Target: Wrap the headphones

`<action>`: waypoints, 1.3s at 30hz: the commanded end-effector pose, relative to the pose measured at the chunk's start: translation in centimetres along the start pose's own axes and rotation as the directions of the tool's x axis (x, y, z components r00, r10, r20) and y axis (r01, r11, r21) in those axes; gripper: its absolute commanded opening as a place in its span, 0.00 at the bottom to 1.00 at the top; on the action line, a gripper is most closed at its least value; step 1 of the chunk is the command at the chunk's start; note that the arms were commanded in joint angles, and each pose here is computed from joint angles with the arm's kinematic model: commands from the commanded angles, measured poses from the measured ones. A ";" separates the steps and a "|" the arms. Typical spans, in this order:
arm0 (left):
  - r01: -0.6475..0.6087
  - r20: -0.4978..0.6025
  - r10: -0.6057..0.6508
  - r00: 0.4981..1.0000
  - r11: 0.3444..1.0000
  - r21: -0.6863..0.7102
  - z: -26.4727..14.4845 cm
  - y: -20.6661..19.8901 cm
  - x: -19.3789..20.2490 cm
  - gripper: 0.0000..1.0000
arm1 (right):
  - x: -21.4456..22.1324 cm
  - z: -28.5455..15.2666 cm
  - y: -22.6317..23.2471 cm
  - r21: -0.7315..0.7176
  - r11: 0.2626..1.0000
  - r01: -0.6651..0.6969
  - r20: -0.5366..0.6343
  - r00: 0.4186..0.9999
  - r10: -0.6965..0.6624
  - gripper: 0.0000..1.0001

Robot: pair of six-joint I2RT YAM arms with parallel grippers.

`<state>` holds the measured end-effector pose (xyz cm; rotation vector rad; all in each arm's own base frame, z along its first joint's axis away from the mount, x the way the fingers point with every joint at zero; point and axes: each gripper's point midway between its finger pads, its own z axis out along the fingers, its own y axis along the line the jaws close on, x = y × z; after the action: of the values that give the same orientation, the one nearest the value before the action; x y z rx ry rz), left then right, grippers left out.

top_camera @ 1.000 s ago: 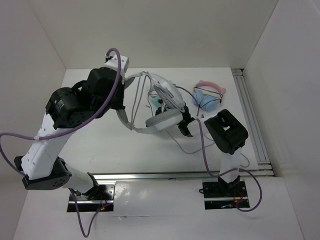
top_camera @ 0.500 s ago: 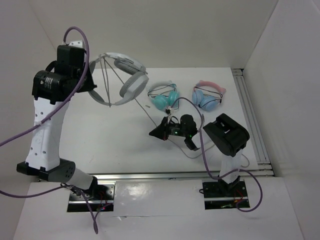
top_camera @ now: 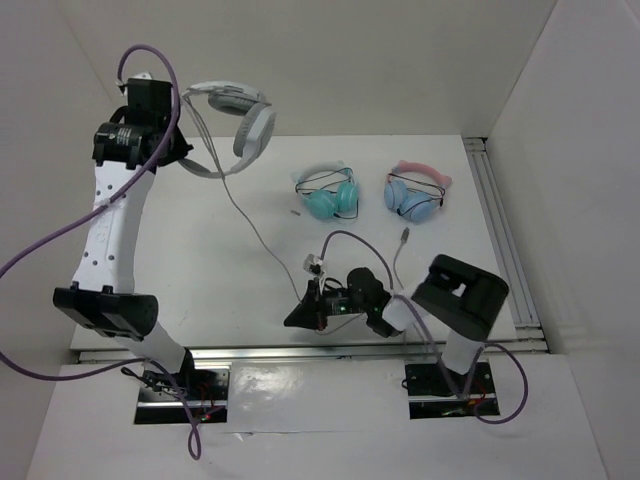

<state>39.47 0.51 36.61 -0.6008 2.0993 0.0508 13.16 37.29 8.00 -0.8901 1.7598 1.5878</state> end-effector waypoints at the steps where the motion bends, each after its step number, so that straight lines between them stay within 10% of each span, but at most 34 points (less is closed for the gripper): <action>1: 0.067 0.079 -0.064 0.995 0.997 -0.038 2.6 -0.1 -0.9 0.00 | -4.4 0.8 5.7 -0.056 0.975 0.214 0.129 0.970 -0.206 0.07; 13: -0.098 -0.098 0.083 0.992 0.983 -0.158 7.5 1.3 6.0 0.00 | -14.2 -2.8 12.9 0.303 0.790 0.534 0.047 0.819 -0.572 0.00; 19: -0.217 -0.215 0.212 0.953 0.976 0.004 7.0 -1.2 11.6 0.00 | -21.8 -5.5 12.7 0.462 0.644 0.610 -0.019 0.732 -0.681 0.00; 29: -0.520 -0.144 0.543 0.827 0.837 0.171 -0.5 -5.5 18.9 0.00 | -35.1 -11.7 5.6 0.664 0.436 0.607 -0.125 0.665 -0.736 0.00; 39: -0.575 -0.028 0.628 0.778 0.728 0.373 -8.2 -4.8 20.8 0.00 | -39.6 -15.3 2.7 0.778 0.289 0.558 -0.165 0.625 -0.763 0.00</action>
<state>26.82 -12.99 24.12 0.2737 2.3526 0.1090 34.09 26.43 38.04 -0.8203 1.4587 0.2789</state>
